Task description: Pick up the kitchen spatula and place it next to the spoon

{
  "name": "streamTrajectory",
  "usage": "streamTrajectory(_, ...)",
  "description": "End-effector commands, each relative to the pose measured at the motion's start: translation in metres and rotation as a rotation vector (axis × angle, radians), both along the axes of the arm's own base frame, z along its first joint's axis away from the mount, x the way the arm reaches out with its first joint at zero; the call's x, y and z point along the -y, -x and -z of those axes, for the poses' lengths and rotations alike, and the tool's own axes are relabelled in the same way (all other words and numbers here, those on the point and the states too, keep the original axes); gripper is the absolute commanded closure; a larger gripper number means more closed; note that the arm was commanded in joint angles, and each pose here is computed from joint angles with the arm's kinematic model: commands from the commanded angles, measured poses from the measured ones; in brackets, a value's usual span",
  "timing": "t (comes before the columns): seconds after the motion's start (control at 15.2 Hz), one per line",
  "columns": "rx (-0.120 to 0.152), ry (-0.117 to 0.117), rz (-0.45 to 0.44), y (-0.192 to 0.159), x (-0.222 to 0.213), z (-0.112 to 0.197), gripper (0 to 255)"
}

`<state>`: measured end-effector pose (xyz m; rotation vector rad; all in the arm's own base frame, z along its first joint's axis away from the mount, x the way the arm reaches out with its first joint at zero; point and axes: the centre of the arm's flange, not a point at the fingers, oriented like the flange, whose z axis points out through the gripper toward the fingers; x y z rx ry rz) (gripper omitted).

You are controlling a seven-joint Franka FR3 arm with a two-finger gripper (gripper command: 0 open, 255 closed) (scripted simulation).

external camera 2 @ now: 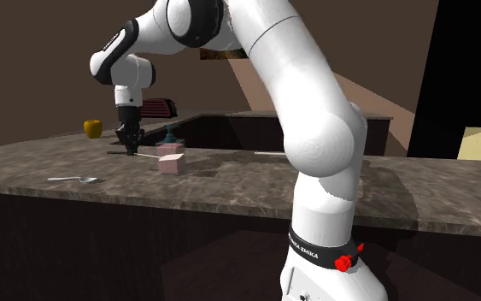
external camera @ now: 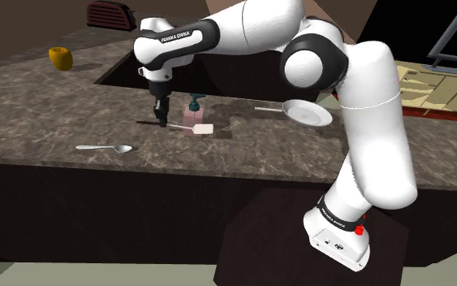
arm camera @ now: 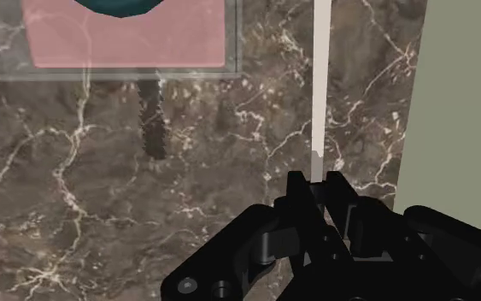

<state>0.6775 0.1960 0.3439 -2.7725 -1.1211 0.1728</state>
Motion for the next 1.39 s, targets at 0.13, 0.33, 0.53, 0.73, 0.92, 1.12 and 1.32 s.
streamTrajectory(0.13,-0.001,-0.001,-0.001,-0.044,-0.031,0.003,255)
streamTrajectory(0.33,-0.001,-0.001,-0.001,-0.053,-0.038,0.014,255)
streamTrajectory(0.53,-0.001,-0.001,-0.001,-0.053,-0.038,0.030,255)
streamTrajectory(0.73,-0.001,-0.001,-0.001,-0.053,-0.038,0.046,255)
streamTrajectory(0.92,-0.001,-0.001,-0.001,-0.053,-0.038,0.061,255)
streamTrajectory(1.12,-0.001,-0.001,-0.001,-0.053,-0.038,0.078,255)
streamTrajectory(1.32,-0.001,-0.001,-0.001,-0.053,-0.038,0.078,255)
